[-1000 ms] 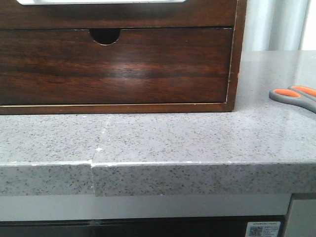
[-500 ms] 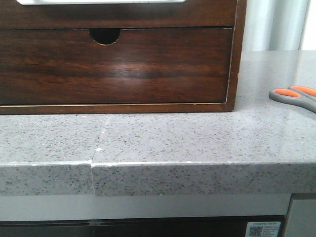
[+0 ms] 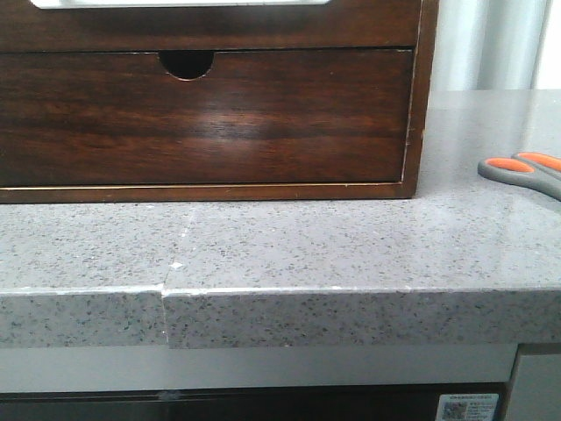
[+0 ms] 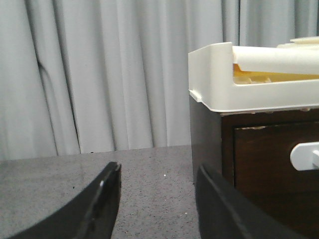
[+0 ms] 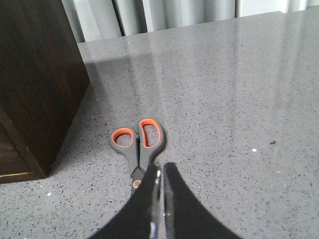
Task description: Put scissors in drawer with both arms
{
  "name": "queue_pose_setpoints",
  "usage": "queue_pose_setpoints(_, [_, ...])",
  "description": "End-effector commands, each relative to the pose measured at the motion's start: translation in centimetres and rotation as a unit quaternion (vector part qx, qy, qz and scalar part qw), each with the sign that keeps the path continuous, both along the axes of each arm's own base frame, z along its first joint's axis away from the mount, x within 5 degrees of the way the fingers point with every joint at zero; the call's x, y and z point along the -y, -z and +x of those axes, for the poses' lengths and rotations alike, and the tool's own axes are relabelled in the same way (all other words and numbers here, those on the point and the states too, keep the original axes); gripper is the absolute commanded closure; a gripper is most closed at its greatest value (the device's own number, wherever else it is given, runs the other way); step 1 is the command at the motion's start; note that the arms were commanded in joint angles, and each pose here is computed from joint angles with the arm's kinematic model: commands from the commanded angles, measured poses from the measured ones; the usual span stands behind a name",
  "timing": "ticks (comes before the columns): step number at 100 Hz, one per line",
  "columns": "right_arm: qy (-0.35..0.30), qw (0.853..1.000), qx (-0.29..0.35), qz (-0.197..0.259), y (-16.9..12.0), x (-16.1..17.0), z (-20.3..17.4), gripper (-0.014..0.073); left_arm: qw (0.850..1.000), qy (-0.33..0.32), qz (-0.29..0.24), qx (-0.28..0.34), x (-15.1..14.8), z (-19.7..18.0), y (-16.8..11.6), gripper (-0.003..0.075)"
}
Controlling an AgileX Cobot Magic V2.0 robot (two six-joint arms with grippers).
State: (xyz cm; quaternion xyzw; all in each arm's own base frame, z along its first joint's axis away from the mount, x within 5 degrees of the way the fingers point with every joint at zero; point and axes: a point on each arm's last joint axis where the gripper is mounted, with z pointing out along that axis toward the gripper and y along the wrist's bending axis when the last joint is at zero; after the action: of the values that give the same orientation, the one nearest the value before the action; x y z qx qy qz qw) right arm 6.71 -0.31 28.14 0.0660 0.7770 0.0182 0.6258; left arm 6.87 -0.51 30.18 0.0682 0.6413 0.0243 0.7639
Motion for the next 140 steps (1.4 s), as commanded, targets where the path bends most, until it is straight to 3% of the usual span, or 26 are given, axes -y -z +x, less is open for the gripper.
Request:
queue_pose_setpoints(1, [0.002, 0.999, 0.05, -0.005, -1.8, 0.1, 0.2, 0.0643, 0.997, 0.019, 0.066, 0.045, 0.6, 0.7, -2.2, 0.0391])
queue_pose_setpoints(12, [0.002, 0.999, 0.05, -0.005, -1.7, 0.1, 0.2, 0.0643, 0.988, 0.046, 0.139, 0.052, 1.4, 1.6, -2.6, 0.0391])
queue_pose_setpoints(27, [0.002, 0.999, 0.05, -0.005, -1.7, 0.1, 0.2, 0.0643, 0.963, 0.091, 0.246, 0.066, 3.0, 3.1, -3.1, 0.0391])
queue_pose_setpoints(49, [0.002, 0.999, 0.05, -0.005, -1.7, 0.1, 0.2, 0.0643, 0.931, 0.158, 0.322, 0.069, 5.4, 5.4, -3.5, 0.0391])
queue_pose_setpoints(70, [0.002, 0.999, 0.05, -0.005, -1.7, 0.1, 0.2, 0.0643, 0.879, 0.222, 0.418, 0.067, 8.2, 7.4, -2.9, 0.0391])
queue_pose_setpoints(97, [0.002, 0.999, 0.05, -0.005, -1.7, 0.1, 0.2, 0.0643, 0.841, 0.267, 0.467, 0.061, 11.1, 9.8, -2.8, 0.0391])
queue_pose_setpoints(113, [0.002, 0.999, 0.05, -0.005, -1.7, 0.1, 0.2, 0.0643, 0.835, 0.271, 0.478, 0.042, 12.0, 11.4, -2.5, 0.0391])
queue_pose_setpoints(128, [0.002, 0.999, 0.05, -0.005, -1.7, 0.1, 0.2, 0.0643, 0.818, 0.273, 0.504, 0.035, 12.5, 12.5, -2.1, 0.0393])
queue_pose_setpoints(140, [0.002, 0.999, 0.05, -0.005, -1.7, 0.1, 0.2, 0.0643, 0.815, 0.273, 0.511, 0.019, 12.6, 12.9, -1.5, 0.0449])
